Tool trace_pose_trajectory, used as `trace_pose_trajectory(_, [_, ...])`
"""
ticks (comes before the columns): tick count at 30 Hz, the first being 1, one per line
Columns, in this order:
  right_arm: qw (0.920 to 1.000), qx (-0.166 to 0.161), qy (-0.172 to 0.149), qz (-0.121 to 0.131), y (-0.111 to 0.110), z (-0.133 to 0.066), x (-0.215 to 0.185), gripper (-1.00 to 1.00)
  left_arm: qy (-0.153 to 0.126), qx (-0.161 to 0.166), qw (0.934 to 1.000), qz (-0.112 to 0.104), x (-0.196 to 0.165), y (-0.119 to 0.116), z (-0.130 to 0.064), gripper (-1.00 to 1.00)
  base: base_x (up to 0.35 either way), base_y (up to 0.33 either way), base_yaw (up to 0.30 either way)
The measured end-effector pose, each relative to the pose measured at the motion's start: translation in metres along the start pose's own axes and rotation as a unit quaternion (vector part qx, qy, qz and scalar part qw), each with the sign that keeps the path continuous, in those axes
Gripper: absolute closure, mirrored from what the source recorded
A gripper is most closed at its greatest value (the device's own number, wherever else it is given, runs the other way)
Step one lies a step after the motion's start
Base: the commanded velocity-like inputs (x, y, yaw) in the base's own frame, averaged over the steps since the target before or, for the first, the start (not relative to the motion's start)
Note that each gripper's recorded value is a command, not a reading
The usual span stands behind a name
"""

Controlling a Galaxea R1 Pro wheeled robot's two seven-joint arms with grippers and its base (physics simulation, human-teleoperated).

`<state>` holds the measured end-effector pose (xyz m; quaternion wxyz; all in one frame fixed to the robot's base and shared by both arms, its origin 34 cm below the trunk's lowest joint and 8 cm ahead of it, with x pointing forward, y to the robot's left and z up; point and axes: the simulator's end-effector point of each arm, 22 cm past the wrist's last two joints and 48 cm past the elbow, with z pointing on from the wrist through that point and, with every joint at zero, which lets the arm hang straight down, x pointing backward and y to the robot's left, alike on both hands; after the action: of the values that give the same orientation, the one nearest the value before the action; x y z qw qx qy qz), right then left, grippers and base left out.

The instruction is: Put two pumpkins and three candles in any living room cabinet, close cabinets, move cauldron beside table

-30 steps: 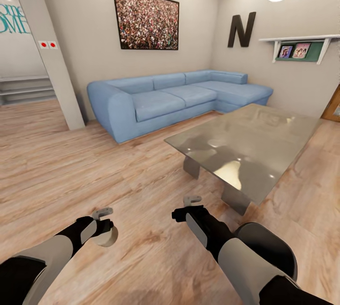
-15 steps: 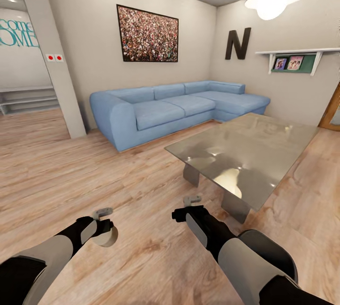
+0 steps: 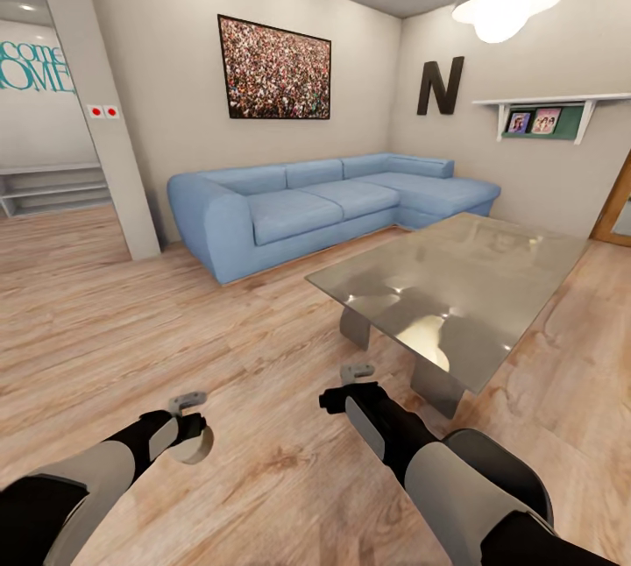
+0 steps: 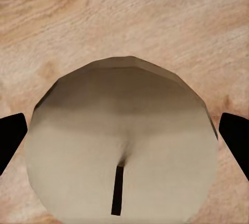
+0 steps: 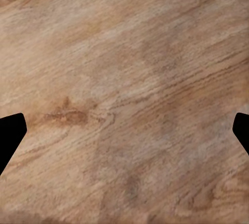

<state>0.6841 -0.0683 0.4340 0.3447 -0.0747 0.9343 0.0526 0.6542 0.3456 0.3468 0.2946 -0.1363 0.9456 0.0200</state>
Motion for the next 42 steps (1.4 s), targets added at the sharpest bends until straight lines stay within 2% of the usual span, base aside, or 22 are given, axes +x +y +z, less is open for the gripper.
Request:
trace_pose_trajectory(4, [1.0000,0.001,0.002,0.000,-0.001,0.001,0.002,-1.00,-0.045,0.000,0.9990,-0.008,-0.006,-0.007,0.002,1.00,0.000,0.000,0.000])
trace_pose_trajectory(8, [1.0000,0.001,0.003,0.000,-0.001,0.001,0.003,-1.00,-0.060,0.001,0.9982,-0.008,-0.009,-0.012,0.002,1.00,0.000,0.000,0.000])
trace_pose_trajectory(15, [1.0000,0.002,0.003,0.001,-0.002,0.002,0.004,-1.00,-0.065,-0.001,0.9979,-0.009,-0.011,-0.011,0.002,1.00,-0.155,0.000,0.000])
trace_pose_trajectory(42, [0.9999,0.001,-0.012,0.005,-0.002,0.002,-0.003,-1.00,-0.064,0.001,0.9979,-0.009,-0.010,-0.013,0.002,1.00,-0.327,0.000,0.000])
